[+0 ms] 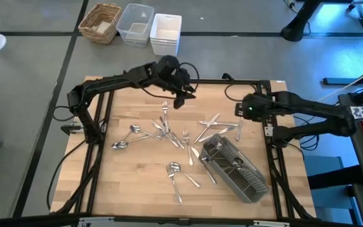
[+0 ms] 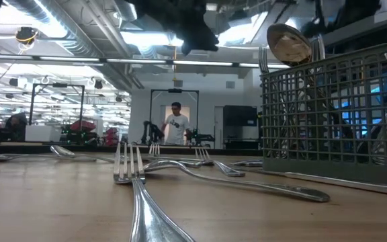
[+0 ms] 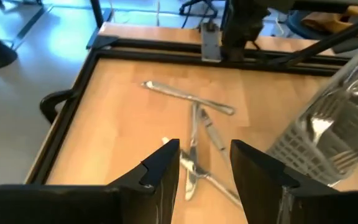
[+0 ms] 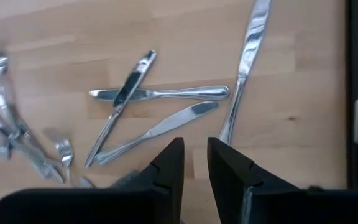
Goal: Sort silverware
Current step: Put the silver table knife into the gray silverware basket
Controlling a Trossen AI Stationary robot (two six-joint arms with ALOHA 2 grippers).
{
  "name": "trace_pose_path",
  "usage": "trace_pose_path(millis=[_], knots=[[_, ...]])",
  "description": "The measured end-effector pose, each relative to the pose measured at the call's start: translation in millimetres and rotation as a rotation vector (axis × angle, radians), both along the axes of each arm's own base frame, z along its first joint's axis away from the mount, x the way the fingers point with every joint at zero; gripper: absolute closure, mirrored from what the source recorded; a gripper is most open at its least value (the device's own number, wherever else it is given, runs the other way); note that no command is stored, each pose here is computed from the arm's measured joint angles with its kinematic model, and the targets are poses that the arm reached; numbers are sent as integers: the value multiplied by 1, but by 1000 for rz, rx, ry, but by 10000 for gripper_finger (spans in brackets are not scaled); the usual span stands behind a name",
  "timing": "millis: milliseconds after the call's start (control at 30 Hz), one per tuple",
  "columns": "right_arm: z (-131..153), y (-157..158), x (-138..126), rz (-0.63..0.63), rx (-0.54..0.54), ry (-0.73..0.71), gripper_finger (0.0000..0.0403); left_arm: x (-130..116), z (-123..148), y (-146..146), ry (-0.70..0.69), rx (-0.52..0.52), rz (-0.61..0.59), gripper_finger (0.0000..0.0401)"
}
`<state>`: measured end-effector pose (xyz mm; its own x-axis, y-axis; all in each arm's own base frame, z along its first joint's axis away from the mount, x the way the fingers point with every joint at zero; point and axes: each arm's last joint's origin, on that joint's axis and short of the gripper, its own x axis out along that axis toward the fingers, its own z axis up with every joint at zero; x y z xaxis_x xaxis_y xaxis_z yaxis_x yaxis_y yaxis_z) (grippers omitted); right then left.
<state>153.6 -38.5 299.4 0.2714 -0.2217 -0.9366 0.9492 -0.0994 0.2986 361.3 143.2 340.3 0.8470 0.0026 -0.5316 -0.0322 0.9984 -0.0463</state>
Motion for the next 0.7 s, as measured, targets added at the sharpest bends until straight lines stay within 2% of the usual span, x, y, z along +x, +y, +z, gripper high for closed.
trace_pose_path(millis=[233, 333, 467, 700], knots=[[-49, -25, -2, -137, 125, 79, 331, -11, -7, 22, 27, 30, 33, 265], [-67, -31, 0, -166, 162, 68, 331, -14, -12, 29, 39, 38, 43, 265], [-86, -37, 3, -184, 172, 52, 331, -19, -18, 35, 60, 35, 57, 265], [-116, -42, -3, -235, 208, 160, 331, -22, -20, 45, 60, 30, 86, 265]])
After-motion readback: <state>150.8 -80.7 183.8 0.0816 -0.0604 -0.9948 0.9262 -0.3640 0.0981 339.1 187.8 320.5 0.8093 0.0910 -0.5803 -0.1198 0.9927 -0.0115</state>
